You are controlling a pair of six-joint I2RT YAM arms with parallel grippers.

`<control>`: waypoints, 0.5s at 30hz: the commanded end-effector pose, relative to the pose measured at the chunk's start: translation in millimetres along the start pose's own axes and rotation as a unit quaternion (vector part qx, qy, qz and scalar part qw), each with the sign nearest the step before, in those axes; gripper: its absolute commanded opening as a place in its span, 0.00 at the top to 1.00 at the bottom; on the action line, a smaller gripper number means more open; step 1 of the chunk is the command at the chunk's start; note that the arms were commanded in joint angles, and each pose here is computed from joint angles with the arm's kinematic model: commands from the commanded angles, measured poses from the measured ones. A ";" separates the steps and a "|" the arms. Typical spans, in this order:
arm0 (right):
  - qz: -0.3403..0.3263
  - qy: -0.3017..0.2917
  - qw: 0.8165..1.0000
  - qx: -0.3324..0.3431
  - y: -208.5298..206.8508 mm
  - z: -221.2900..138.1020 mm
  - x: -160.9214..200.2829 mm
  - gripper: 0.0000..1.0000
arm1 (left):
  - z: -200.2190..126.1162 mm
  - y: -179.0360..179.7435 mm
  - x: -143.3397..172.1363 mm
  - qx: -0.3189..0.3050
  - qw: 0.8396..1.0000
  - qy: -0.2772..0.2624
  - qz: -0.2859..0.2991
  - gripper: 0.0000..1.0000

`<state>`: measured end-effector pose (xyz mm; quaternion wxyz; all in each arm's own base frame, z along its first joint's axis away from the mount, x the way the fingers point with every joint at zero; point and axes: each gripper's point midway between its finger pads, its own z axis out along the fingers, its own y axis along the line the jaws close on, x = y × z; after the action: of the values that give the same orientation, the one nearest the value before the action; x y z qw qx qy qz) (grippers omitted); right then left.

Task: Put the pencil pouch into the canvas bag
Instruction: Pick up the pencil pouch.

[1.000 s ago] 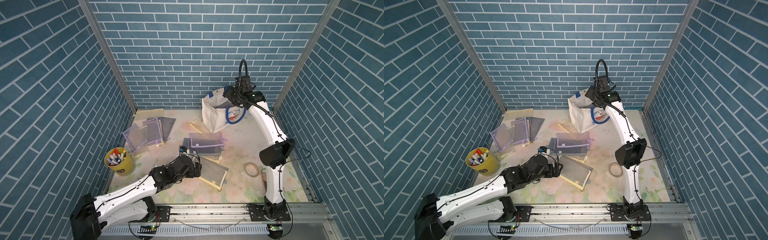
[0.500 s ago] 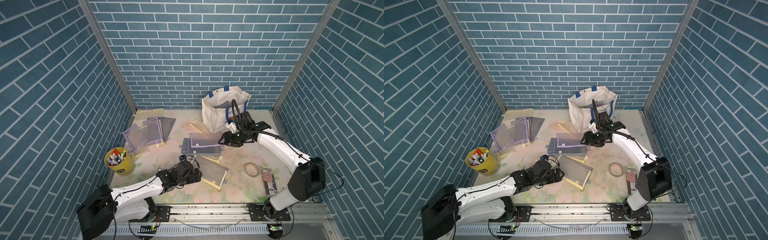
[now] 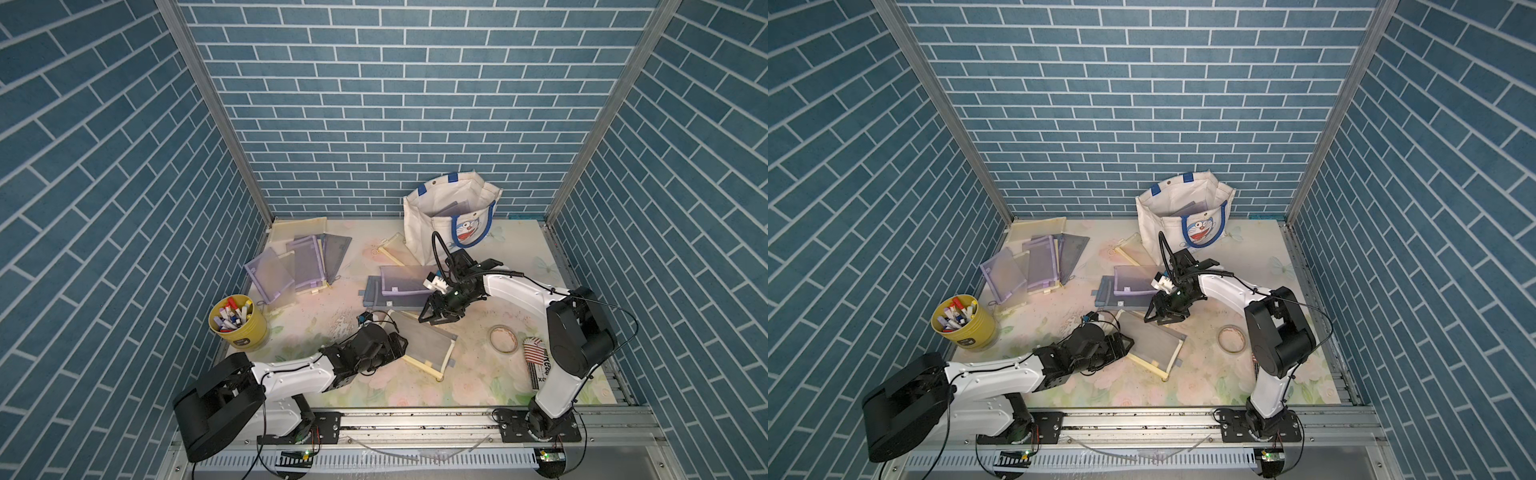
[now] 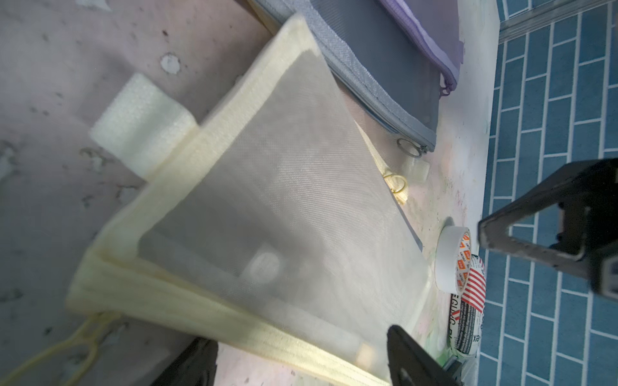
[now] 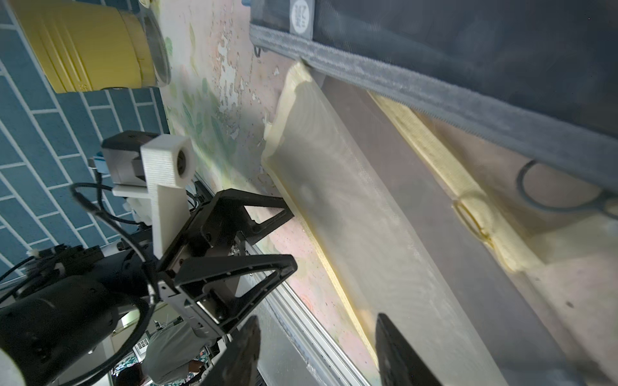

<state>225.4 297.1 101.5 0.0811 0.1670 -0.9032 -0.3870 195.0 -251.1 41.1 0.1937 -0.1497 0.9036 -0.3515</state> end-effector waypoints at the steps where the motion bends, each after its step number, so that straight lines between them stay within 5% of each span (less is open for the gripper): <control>1: -0.018 0.010 1.000 0.003 -13.6 13.3 3.7 0.45 | 3.3 25.5 5.0 -0.050 0.999 0.007 -0.011 0.24; 10: -0.029 0.002 0.997 0.068 -35.9 11.5 1.0 0.44 | 4.8 32.6 3.7 -0.061 0.998 -0.001 -0.022 0.27; 15: -0.022 0.014 0.998 0.051 -47.7 27.4 6.8 0.44 | 6.0 31.0 2.5 -0.059 0.998 -0.002 -0.020 0.27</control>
<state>232.1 287.4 67.4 0.0671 0.1750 -0.9203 -0.3434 199.7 -250.9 39.0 0.1960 -0.1718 0.8998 -0.3500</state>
